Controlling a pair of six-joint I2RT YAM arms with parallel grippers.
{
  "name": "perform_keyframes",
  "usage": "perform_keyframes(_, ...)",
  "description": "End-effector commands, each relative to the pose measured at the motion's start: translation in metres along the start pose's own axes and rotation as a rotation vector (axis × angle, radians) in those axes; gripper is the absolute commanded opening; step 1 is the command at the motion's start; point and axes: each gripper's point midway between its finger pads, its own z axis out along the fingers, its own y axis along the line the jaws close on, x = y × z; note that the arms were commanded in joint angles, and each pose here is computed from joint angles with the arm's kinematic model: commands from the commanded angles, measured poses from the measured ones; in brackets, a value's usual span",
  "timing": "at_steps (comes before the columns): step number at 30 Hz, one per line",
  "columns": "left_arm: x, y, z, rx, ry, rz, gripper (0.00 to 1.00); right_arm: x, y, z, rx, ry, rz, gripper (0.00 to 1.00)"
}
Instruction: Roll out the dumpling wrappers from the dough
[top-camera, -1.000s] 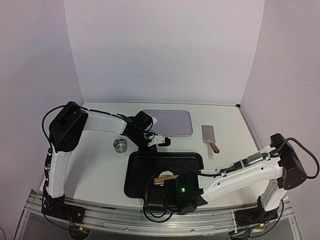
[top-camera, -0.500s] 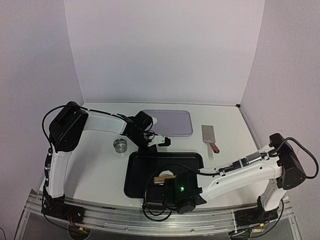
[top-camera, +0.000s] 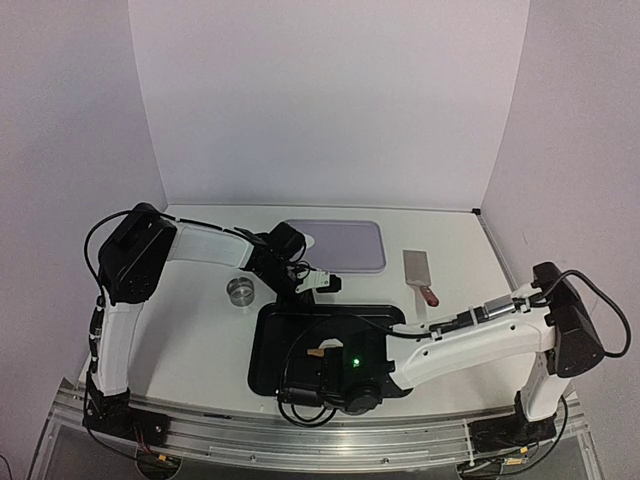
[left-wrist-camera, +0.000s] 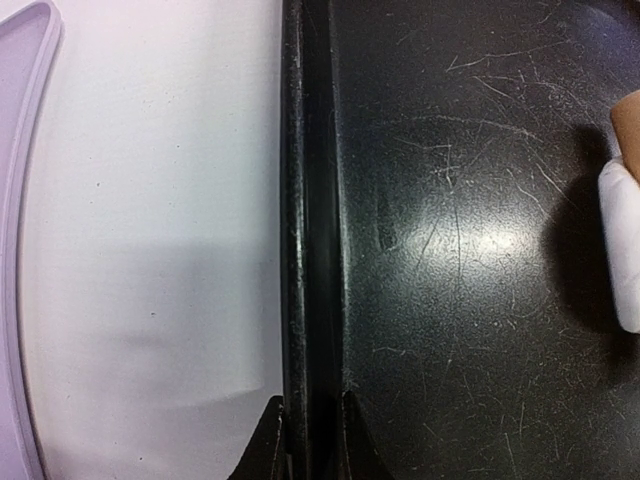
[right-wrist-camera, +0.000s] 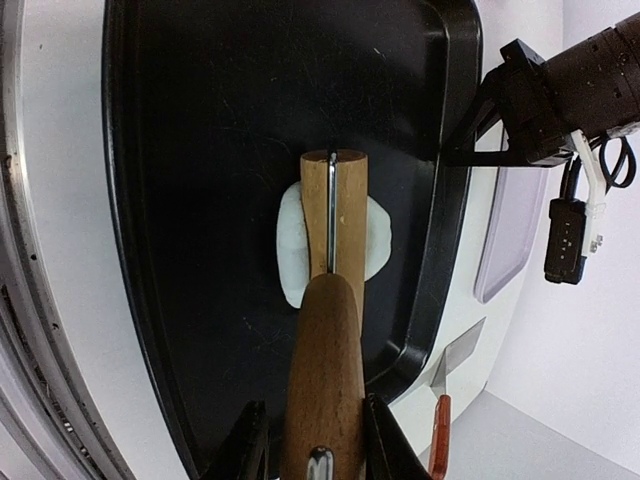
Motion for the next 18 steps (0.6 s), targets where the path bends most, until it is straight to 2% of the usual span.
perform_keyframes(1, 0.008, 0.029, 0.001, -0.117, 0.057, 0.091, 0.00, 0.034, 0.100, -0.007, -0.353, 0.099, -0.059, 0.00)
perform_keyframes(4, 0.009, 0.028, 0.001, -0.115, 0.058, 0.091, 0.00, 0.040, 0.106, -0.010, -0.354, 0.113, -0.024, 0.00)
perform_keyframes(6, 0.010, 0.028, 0.001, -0.115, 0.060, 0.091, 0.00, 0.038, 0.099, -0.004, -0.326, 0.112, -0.056, 0.00)
perform_keyframes(12, 0.014, 0.025, 0.001, -0.113, 0.070, 0.085, 0.00, 0.014, 0.050, 0.011, -0.260, 0.061, -0.018, 0.00)
perform_keyframes(18, 0.010, 0.028, 0.000, -0.119, 0.059, 0.085, 0.00, 0.007, 0.060, 0.010, -0.305, 0.053, -0.009, 0.00)
